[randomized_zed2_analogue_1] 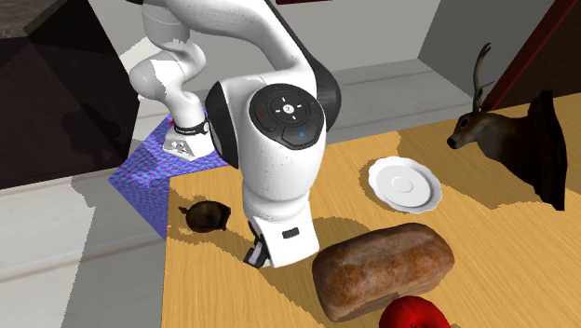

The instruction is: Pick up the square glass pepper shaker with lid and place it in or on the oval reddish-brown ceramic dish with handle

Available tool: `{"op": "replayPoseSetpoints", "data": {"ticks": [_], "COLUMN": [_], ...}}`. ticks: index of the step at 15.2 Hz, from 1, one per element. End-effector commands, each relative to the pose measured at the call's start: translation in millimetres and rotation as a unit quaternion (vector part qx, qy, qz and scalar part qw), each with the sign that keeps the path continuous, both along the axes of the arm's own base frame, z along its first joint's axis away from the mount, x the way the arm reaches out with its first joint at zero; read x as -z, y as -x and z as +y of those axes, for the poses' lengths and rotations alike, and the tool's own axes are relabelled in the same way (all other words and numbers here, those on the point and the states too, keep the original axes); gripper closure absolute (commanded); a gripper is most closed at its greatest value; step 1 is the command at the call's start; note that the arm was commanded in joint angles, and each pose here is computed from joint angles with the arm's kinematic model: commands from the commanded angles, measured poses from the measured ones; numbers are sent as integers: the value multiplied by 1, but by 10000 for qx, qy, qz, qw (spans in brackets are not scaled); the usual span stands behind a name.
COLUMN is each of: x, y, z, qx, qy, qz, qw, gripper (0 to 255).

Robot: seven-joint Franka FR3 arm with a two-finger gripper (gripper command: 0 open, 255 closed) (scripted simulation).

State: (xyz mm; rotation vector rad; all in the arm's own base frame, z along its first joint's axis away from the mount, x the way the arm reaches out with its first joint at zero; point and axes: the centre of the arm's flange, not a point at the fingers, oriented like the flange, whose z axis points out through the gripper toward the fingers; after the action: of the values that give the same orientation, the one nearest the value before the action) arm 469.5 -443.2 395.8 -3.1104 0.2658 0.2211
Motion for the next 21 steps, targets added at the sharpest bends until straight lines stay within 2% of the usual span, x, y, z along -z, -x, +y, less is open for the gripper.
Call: {"op": "replayPoseSetpoints", "data": {"ticks": [1,16,21], "x": [-11,-85,-97], "y": [-1,-1,61], "z": [0,0,21], "qx": [0,0,0], "qy": [-1,-1,-1], "qz": [2,2,2], "qw": [10000,10000,10000], "gripper": [255,255,255]}}
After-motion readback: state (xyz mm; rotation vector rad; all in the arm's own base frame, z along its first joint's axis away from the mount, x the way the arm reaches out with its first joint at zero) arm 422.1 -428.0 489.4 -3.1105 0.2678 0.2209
